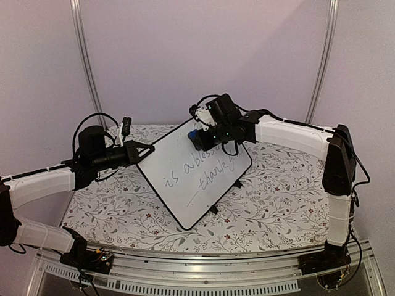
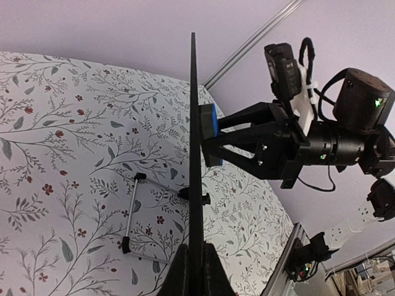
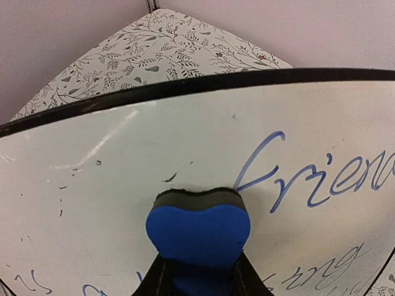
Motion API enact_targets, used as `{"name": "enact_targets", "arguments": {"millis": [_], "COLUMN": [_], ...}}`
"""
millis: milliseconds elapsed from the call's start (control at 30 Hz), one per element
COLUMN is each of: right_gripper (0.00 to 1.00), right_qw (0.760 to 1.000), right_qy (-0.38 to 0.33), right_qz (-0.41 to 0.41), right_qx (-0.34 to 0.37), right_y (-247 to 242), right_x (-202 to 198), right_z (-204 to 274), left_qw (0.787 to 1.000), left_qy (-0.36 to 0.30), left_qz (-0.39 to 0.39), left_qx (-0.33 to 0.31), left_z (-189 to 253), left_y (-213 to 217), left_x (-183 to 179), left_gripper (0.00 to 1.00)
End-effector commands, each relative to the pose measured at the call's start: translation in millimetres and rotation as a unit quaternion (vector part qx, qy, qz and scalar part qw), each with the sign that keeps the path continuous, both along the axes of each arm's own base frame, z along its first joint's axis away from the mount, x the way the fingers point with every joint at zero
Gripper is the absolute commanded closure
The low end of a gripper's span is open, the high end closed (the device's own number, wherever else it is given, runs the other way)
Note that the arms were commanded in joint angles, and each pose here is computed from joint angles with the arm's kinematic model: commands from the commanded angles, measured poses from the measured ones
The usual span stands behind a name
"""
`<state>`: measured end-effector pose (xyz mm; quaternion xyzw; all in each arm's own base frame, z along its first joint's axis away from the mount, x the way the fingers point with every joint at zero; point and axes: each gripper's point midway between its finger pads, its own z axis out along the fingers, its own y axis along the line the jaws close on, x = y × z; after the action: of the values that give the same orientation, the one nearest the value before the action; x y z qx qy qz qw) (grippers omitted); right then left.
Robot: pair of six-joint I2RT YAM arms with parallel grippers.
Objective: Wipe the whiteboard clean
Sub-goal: Erase the whiteboard on the whiteboard stand.
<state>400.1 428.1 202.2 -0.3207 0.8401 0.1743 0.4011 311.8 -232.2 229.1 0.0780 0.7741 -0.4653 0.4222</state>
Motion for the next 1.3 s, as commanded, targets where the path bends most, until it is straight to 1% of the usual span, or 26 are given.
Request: {"name": "enact_targets", "arguments": {"millis": [0,167,533,1033,1167,1267], "right_gripper": [1.0,1.0,1.0,1.0,1.0,1.0], "right_qw": [0.997,0.997,0.997,1.0,0.999,0.999], "right_qy": [0.049,0.053,0.058,-0.001,-0.008,0.001], "right_qz": [-0.015,-0.022,-0.027,-0.027,-0.03,-0.029], "right_qx": [-0.051,-0.049,-0.042,-0.01,-0.015,-0.021], "right_y": [-28,-40,-45,-16,-12,-14], "right_x": [-12,-20,-24,21,30,28], "right_z": [-52,-54,-54,-5,-5,-14], "left_qw": [0.994,0.994,0.994,0.994,0.993,0.993], "left_qy": [-0.078,-0.077,-0.078,-0.076,-0.077,-0.077], "left_qz": [-0.075,-0.076,-0.075,-0.077,-0.078,-0.078], "left_qx": [-0.033,-0.034,-0.034,-0.034,-0.035,-0.034], "left_z": [44,44,45,43,44,44], "left_y": [-18,-19,-18,-19,-19,-19], "left_x": [-26,-26,-26,-26,-26,-27], "left_gripper": [1.0,1.0,1.0,1.0,1.0,1.0]}}
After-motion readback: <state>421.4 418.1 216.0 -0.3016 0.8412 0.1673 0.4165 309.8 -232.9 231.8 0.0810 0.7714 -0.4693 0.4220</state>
